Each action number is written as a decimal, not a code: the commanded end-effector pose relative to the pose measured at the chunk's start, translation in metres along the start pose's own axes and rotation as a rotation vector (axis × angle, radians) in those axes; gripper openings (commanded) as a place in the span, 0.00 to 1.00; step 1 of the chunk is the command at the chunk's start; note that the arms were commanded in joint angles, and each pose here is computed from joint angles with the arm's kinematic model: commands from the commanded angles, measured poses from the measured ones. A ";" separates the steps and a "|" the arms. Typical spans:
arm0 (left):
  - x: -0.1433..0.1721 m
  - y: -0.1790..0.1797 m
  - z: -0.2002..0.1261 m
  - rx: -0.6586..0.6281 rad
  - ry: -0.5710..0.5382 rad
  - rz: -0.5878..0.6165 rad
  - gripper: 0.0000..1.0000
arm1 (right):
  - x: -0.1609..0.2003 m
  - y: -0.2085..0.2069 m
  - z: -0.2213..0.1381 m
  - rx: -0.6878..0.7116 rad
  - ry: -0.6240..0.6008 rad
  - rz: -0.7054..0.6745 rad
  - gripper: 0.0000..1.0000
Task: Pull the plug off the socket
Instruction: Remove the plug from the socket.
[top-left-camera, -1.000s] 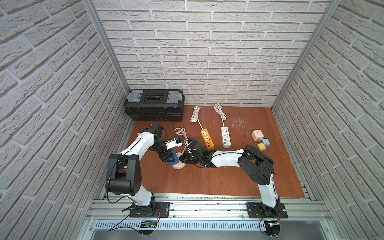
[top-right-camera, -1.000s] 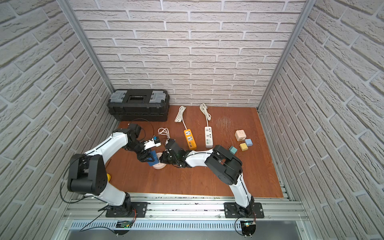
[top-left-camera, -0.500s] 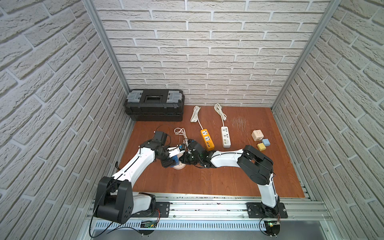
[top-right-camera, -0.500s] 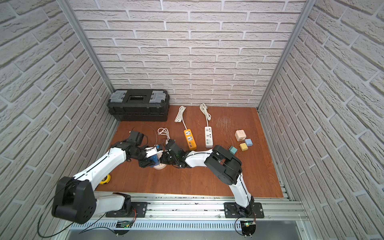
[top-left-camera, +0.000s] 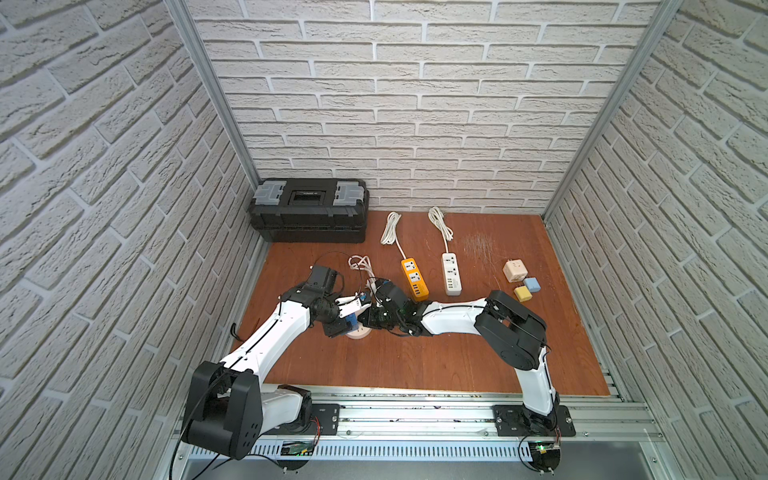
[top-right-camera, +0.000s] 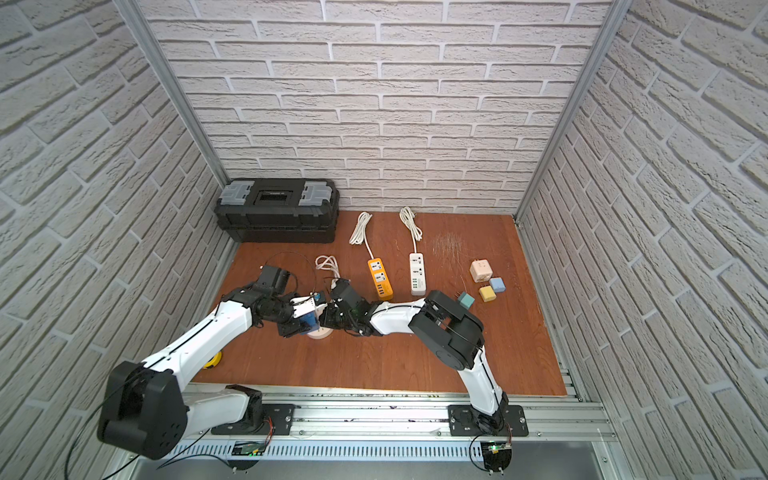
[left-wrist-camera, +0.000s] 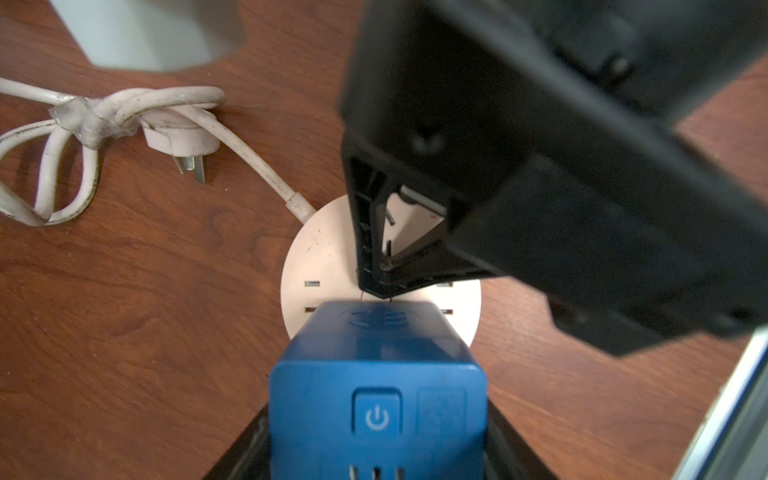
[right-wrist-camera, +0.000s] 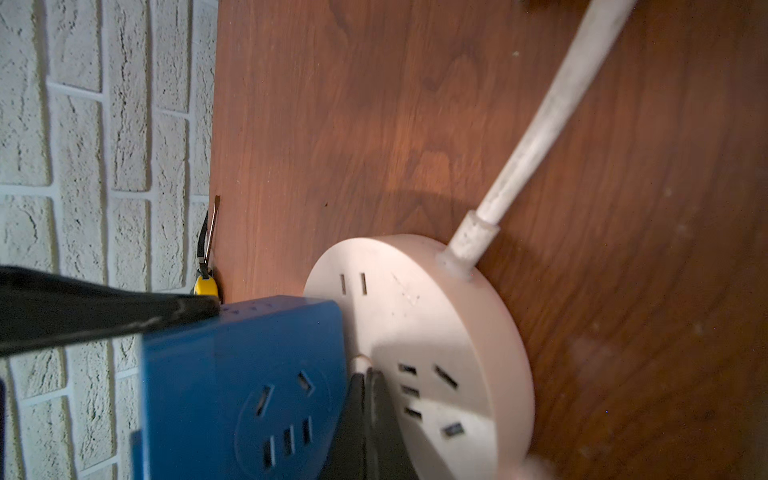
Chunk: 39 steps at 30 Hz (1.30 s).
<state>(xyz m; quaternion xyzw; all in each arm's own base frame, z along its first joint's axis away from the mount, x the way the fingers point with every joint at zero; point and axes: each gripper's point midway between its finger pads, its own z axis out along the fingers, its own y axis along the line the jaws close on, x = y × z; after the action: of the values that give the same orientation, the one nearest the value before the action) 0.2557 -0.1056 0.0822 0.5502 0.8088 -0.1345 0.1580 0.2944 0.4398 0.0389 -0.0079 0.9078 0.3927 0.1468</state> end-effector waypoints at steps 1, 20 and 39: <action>0.018 0.009 0.011 -0.145 0.102 0.042 0.00 | 0.055 -0.106 0.006 0.355 0.132 0.121 0.03; 0.004 0.001 -0.010 0.105 -0.012 -0.100 0.00 | 0.057 -0.115 0.005 0.389 0.128 0.133 0.03; 0.004 0.017 -0.008 -0.308 0.057 0.124 0.00 | 0.059 -0.124 0.005 0.420 0.125 0.139 0.03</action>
<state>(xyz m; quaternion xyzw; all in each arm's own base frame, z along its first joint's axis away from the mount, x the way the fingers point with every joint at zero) 0.2515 -0.1061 0.0849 0.5664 0.7965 -0.0704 0.1996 0.3009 0.4410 0.0377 0.0097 0.9079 0.3883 0.1576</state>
